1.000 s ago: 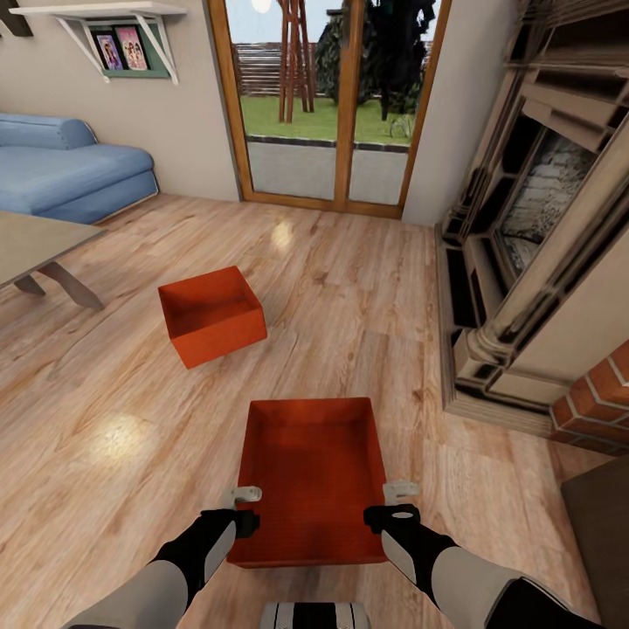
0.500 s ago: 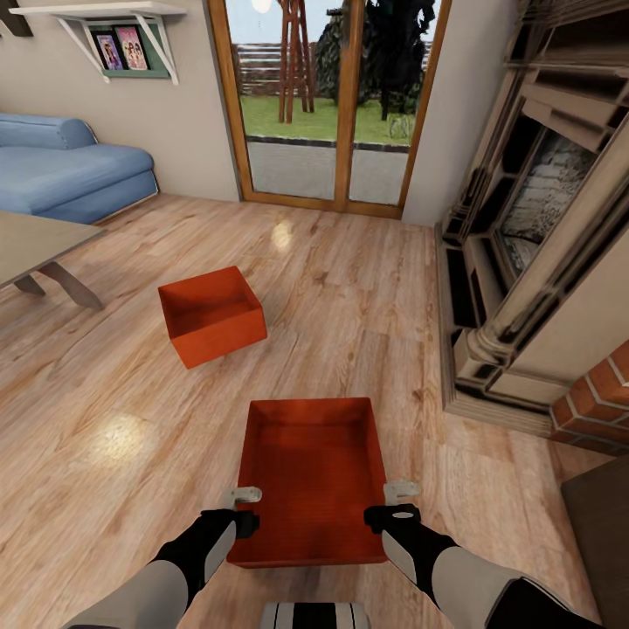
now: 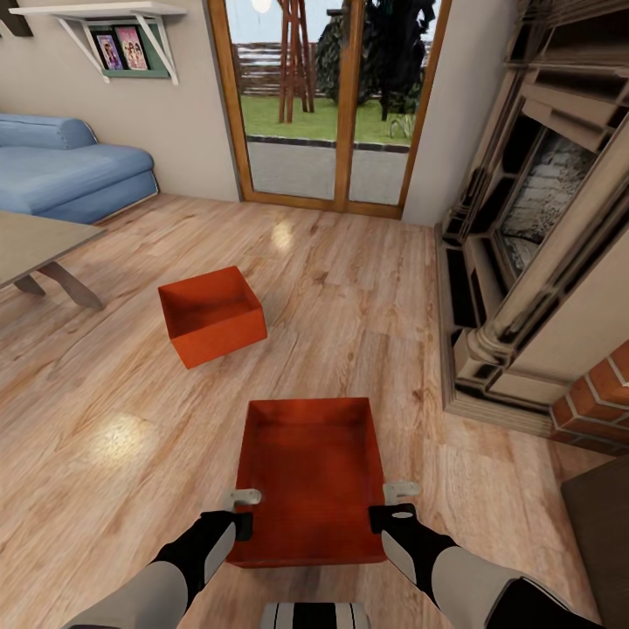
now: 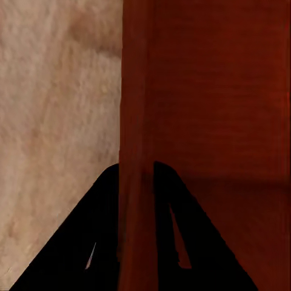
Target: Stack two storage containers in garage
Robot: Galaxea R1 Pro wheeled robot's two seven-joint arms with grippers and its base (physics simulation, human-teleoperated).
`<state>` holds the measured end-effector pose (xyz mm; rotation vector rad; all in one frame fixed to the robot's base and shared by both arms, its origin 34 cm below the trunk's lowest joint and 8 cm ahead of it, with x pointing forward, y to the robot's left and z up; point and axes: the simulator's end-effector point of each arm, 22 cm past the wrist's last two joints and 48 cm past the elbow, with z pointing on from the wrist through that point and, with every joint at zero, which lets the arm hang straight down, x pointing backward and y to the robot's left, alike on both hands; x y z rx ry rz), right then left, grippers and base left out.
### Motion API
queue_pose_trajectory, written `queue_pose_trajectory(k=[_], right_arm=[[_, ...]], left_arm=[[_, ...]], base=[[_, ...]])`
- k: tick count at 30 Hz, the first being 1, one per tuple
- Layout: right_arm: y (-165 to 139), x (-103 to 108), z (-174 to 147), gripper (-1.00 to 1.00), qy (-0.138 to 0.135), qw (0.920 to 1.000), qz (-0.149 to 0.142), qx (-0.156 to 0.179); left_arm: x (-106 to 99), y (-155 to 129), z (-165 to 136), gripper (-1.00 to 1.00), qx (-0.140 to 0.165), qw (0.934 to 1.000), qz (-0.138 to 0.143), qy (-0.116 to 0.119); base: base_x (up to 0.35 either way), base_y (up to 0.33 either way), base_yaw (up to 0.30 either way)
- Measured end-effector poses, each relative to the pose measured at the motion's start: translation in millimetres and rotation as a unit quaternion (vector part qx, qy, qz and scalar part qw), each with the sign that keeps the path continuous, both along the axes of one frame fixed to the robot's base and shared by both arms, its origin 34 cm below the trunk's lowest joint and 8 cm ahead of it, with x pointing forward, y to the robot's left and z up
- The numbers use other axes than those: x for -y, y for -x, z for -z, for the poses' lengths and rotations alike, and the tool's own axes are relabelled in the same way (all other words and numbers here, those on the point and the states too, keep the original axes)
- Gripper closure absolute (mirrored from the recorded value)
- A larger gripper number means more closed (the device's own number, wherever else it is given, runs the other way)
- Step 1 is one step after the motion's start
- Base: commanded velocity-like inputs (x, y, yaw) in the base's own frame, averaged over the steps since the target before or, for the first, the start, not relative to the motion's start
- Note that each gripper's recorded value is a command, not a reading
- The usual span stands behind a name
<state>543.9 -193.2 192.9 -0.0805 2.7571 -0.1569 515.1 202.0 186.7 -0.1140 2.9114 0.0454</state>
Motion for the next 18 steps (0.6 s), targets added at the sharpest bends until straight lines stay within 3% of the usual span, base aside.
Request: queue_pose_trajectory(k=[18], right_arm=[[-0.1,0.6,0.1,1.00,0.000,1.0000,0.001,0.000]], left_arm=[[-1.4,-3.3,-1.3,1.00,0.005,1.0000,0.004,-0.004]], base=[[0.000,0.000,0.000]])
